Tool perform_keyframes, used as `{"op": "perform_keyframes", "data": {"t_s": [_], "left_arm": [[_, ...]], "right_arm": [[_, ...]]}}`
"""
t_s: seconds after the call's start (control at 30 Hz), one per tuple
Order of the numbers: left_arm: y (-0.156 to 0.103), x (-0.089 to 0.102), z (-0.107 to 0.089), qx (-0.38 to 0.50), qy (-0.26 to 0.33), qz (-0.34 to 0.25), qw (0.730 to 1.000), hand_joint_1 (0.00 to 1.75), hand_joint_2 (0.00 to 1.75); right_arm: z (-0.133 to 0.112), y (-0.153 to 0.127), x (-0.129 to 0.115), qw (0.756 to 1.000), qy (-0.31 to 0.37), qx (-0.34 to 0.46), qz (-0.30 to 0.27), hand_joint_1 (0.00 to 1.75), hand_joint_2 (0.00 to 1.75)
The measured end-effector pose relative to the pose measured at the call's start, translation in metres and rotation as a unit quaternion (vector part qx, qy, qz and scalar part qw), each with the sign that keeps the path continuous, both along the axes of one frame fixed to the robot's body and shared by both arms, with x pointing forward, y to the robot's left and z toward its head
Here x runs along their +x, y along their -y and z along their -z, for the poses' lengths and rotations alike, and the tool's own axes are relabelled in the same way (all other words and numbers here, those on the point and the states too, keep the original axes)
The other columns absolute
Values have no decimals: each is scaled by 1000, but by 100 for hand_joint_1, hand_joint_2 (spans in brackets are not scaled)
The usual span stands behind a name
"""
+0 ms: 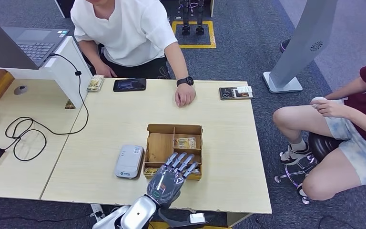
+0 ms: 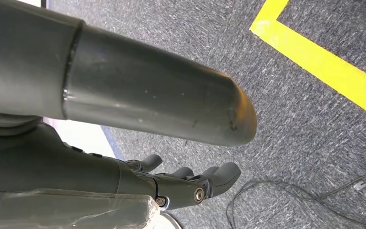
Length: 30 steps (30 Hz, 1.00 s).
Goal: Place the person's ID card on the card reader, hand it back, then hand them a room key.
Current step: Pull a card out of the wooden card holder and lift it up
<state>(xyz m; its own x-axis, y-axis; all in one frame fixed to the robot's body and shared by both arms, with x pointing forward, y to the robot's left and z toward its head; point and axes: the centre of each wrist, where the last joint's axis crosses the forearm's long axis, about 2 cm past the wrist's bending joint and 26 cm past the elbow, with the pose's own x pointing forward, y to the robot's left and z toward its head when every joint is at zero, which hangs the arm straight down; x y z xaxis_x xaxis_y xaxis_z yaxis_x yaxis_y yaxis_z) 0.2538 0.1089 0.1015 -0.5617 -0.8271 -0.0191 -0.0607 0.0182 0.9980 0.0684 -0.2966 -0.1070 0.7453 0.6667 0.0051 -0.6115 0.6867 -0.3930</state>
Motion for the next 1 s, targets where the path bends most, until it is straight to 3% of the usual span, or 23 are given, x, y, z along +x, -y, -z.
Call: {"op": "perform_keyframes", "data": {"t_s": [0.27, 0.57, 1.0], "left_arm": [[7, 1, -2, -14, 2, -20, 1000, 0, 175], [18, -7, -5, -90, 40, -27, 995, 0, 175], [27, -8, -8, -65, 42, -27, 997, 0, 175]], "right_arm": [[0, -1, 1, 1000, 0, 2, 4, 0, 0], [0, -3, -1, 1000, 2, 2, 17, 0, 0], [0, -6, 1, 1000, 0, 3, 5, 0, 0]]}}
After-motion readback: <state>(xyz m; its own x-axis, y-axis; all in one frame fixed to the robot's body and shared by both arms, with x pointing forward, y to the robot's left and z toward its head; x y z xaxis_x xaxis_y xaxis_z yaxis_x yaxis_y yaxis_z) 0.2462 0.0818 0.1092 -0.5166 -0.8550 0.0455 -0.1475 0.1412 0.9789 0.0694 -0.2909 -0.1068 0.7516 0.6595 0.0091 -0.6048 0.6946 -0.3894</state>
